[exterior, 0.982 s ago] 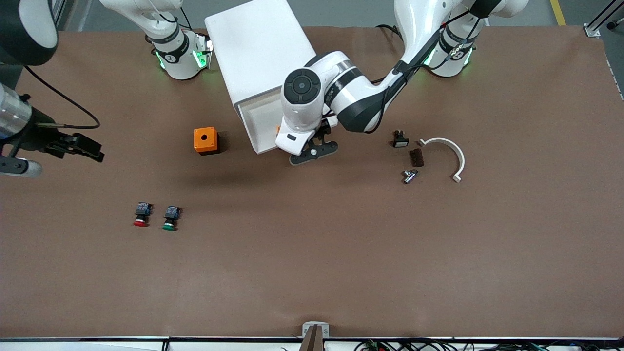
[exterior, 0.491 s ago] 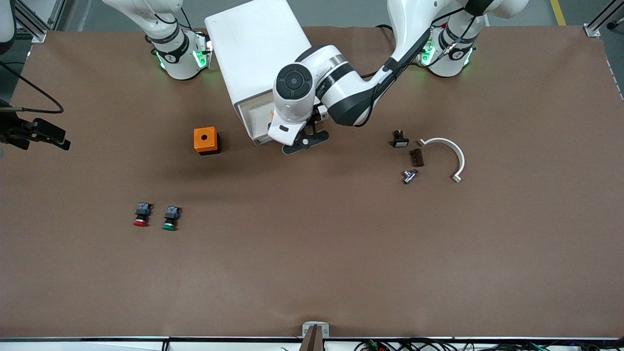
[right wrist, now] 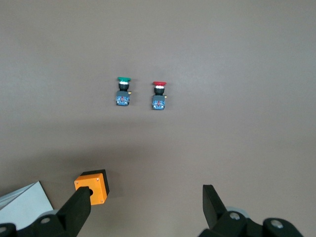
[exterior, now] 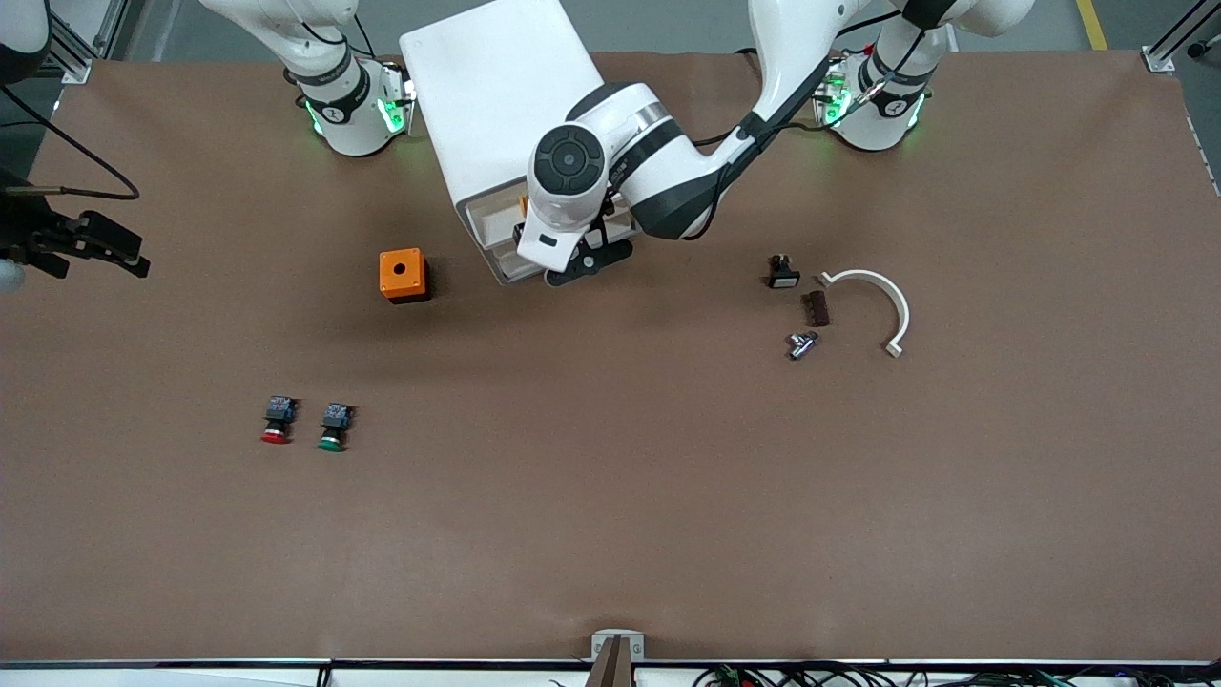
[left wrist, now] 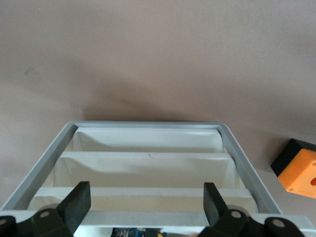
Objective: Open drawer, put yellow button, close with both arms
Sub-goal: 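Push the drawer closed into the cabinet with the left gripper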
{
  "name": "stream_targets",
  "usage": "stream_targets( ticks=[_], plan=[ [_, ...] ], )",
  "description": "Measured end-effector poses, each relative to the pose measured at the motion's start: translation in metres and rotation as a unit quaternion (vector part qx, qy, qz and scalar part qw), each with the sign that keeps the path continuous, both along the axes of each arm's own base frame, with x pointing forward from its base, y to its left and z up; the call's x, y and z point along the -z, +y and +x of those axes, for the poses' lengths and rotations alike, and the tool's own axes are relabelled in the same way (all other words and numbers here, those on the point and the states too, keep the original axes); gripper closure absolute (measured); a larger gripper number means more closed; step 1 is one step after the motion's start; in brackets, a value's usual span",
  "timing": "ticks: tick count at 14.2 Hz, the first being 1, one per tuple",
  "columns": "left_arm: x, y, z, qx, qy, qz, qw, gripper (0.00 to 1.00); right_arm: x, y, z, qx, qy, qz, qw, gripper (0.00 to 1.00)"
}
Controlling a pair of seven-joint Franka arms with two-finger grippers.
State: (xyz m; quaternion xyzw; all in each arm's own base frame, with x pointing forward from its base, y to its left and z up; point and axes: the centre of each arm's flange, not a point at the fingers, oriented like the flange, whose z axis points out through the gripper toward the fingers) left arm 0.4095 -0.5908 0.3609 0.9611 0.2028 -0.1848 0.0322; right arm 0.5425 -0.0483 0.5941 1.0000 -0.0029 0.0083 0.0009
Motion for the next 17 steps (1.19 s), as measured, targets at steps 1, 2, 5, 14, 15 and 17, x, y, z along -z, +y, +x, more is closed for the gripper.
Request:
stream_targets(
  ticks=[1, 2, 5, 14, 15, 17],
  plan=[
    [0.0, -0.001, -0.001, -0.003, 0.008, -0.003, 1.0, 0.0, -0.002, 0.0, 0.001, 0.0, -0.006, 0.002, 1.0, 0.0],
    [0.001, -0.001, -0.002, -0.007, 0.015, -0.007, 1.0, 0.0, -0.005, 0.001, 0.003, 0.0, -0.017, 0.003, 1.0, 0.0],
    [0.002, -0.002, -0.006, -0.018, 0.041, -0.019, 0.999, 0.0, -0.007, 0.001, 0.008, -0.015, -0.037, 0.002, 0.999, 0.0],
    [0.015, -0.003, -0.016, -0.035, 0.089, -0.026, 0.995, 0.0, -0.002, 0.012, 0.012, -0.004, -0.033, 0.008, 0.999, 0.0],
    [0.016, -0.004, -0.018, -0.037, 0.096, -0.028, 0.994, 0.0, -0.002, 0.012, 0.011, -0.004, -0.031, 0.008, 0.999, 0.0],
    [0.017, -0.003, -0.017, -0.041, 0.101, -0.03, 0.994, 0.0, -0.003, 0.013, 0.01, -0.005, -0.026, 0.008, 1.0, 0.0]
  ],
)
